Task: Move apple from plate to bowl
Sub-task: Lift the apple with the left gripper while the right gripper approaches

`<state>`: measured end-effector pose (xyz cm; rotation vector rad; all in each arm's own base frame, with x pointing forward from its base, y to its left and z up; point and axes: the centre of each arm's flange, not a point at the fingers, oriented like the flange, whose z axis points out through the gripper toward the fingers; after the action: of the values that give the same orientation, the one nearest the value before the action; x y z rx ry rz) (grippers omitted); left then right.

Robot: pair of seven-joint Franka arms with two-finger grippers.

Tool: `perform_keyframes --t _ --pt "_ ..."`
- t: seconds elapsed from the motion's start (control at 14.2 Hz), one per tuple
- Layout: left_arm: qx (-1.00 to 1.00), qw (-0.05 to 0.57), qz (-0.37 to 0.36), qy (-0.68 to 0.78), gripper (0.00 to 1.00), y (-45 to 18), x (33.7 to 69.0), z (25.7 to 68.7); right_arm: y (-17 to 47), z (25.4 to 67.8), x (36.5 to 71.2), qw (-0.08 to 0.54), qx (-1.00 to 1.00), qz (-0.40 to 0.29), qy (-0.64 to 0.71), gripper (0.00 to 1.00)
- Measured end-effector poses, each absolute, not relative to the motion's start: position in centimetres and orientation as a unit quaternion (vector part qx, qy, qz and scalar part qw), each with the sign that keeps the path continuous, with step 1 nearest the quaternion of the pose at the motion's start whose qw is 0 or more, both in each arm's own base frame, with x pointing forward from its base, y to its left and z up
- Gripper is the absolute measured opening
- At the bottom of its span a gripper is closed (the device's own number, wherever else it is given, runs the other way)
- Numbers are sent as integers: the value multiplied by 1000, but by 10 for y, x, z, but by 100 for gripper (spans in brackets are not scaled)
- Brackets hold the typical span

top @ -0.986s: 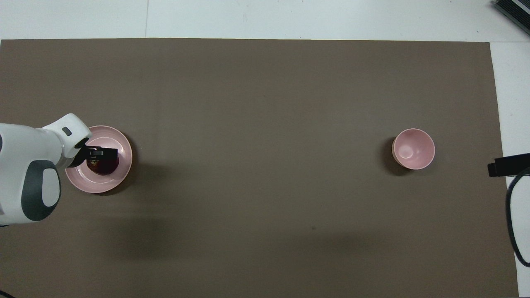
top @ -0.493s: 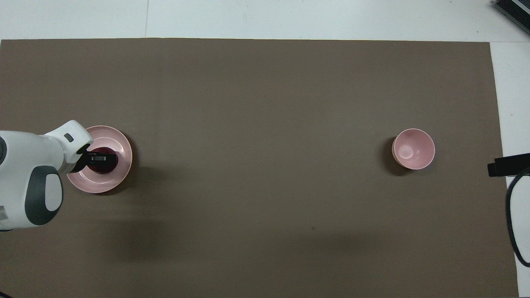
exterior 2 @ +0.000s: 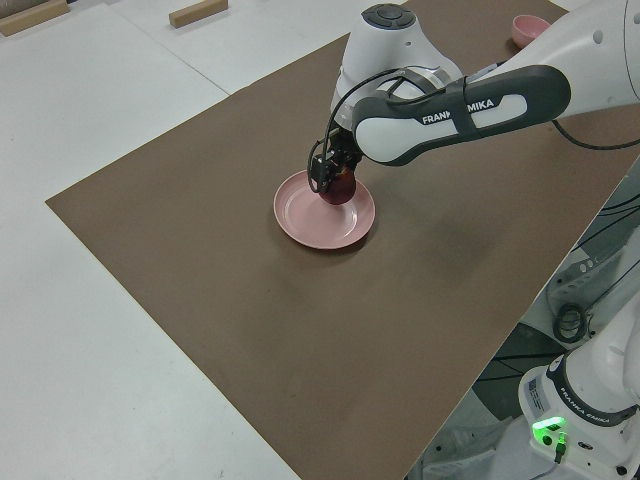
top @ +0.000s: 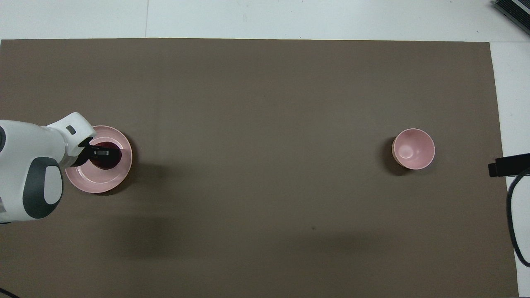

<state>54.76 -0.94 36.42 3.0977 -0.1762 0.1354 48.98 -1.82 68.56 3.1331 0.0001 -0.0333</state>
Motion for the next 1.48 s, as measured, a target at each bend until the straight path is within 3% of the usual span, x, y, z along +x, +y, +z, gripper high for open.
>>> perform_keyframes --t 0.28,0.56,0.92,1.48 --pt "994 96 41 -40 74 -52 551 403 -15 681 490 -2 1000 -16 19 100" --pt "984 170 40 -42 74 -119 541 414 -5 670 491 -43 999 -28 -6 100" --pt "961 275 20 18 74 -215 517 422 26 642 491 -126 982 -80 -119 100" --pt "909 396 80 100 74 -310 485 446 67 620 496 -213 919 -162 -288 100"
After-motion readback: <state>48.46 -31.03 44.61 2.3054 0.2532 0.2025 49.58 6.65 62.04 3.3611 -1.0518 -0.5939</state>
